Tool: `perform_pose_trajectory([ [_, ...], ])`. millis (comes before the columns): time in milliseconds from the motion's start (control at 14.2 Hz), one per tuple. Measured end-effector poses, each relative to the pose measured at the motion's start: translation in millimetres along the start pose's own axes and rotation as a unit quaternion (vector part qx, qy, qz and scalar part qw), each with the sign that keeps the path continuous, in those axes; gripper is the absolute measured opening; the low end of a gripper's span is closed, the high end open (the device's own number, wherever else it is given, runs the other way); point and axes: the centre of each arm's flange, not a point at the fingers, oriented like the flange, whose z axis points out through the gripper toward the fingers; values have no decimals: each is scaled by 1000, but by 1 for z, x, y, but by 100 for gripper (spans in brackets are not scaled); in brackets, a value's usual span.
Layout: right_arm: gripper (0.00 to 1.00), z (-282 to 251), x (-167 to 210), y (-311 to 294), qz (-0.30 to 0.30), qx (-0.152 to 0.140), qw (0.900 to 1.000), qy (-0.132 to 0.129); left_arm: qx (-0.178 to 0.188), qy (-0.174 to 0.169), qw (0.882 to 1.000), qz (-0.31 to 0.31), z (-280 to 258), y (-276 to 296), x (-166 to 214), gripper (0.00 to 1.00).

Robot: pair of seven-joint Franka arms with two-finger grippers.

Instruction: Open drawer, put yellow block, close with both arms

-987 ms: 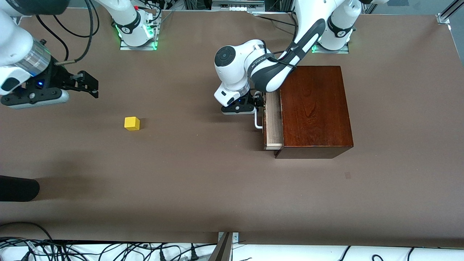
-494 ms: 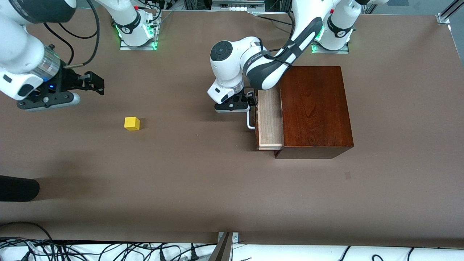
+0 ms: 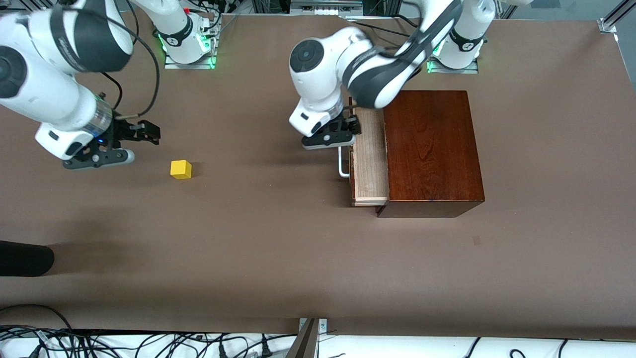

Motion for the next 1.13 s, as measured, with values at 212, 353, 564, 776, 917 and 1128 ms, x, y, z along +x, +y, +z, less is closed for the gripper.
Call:
perform_pose_trajectory([
  [212,100,34,0,1,1,0,1000,6,6,-27,999,21,-49,-76,35,100],
  [353,100,59,-2,1,2,0,1000,8,-1,-36,999,21,-74,-139,60,100],
  [564,100,101,-8,4,4,1,1000,23,-32,-55,998,12,-99,-240,90,100],
  [776,100,129,-9,5,6,0,1000,31,-83,-61,994,34,-110,-342,113,100],
  [917,100,145,-4,7,9,-1,999,33,-96,-51,993,41,-117,-395,117,100],
  [1128,100,176,1,17,18,-4,999,33,-89,-46,993,63,-113,-460,109,100],
])
